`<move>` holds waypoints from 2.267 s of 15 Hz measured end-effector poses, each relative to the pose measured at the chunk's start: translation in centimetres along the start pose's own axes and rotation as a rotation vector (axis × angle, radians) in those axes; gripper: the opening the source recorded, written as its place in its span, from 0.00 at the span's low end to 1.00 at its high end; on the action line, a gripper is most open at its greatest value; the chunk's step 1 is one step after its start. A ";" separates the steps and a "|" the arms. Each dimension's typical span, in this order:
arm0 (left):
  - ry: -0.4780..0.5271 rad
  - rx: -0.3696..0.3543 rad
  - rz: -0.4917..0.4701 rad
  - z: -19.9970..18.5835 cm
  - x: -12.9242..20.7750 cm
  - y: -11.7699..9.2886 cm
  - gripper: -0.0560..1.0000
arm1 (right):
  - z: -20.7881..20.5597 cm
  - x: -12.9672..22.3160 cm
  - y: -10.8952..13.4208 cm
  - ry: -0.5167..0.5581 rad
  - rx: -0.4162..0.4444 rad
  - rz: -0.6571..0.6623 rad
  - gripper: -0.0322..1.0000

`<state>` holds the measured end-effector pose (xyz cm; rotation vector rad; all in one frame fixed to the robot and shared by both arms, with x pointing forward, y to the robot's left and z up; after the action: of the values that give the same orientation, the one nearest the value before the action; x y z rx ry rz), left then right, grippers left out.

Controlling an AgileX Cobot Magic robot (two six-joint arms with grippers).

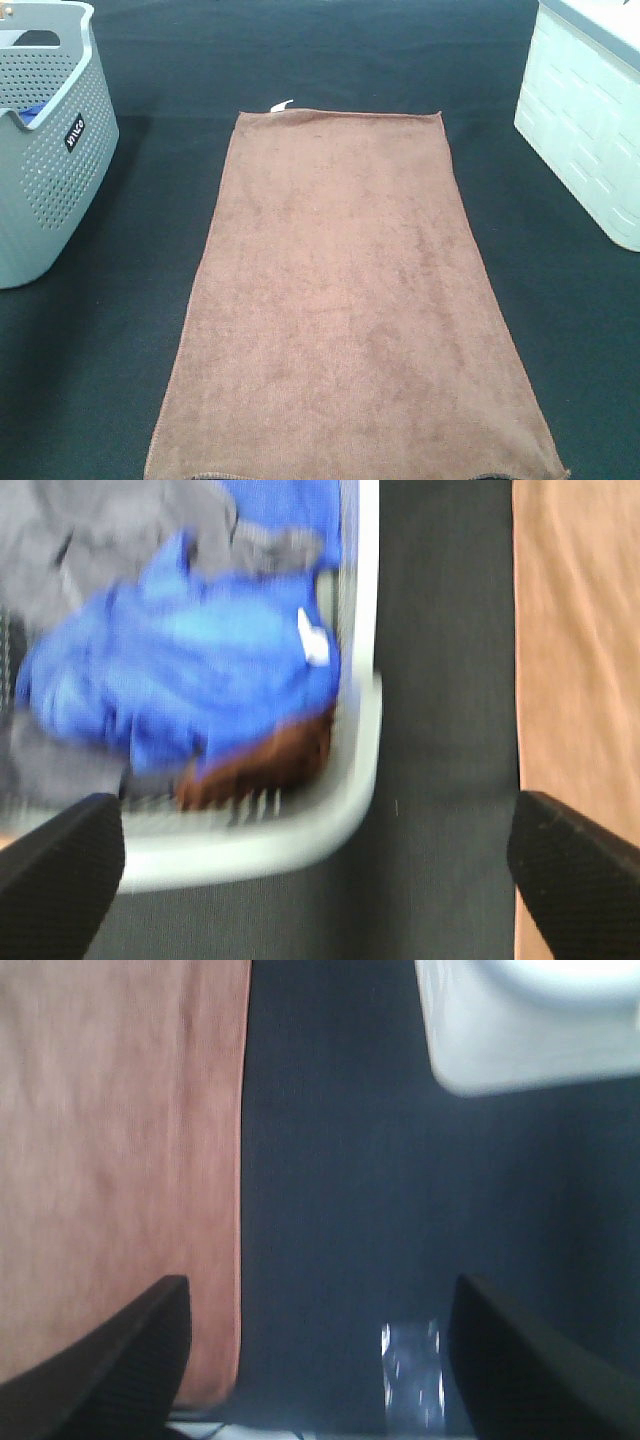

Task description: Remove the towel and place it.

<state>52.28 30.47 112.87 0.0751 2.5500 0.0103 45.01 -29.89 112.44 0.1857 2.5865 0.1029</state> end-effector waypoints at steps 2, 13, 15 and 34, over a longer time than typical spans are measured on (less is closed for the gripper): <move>-0.056 -0.009 0.000 -3.0 5.0 -0.4 0.98 | -1.7 5.5 -0.6 -0.044 -0.005 -0.003 0.71; -0.433 -0.097 0.019 -8.2 24.1 -1.1 0.98 | -7.2 20.4 -3.1 -0.585 0.007 -0.038 0.71; -0.499 -0.101 0.017 -8.2 25.7 -1.3 0.98 | -7.0 20.7 -3.2 -0.592 0.008 -0.044 0.71; -0.536 0.007 0.048 -6.6 26.0 -2.8 0.98 | -2.0 19.9 -3.3 -0.556 0.018 -0.067 0.71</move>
<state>26.85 29.23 103.83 0.1237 2.0128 -0.0004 26.77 -30.19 103.53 0.1129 2.0373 0.0009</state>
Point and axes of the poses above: a point on each arm's last joint axis where the gripper is mounted, z pointing out along that axis toward the gripper, y along the wrist's bending axis when the last joint is at zero, x = y × z, the point moved 4 cm from there along z, pointing out along that axis toward the gripper, and after that the axes turned 8 degrees about z, right-handed, at the moved point
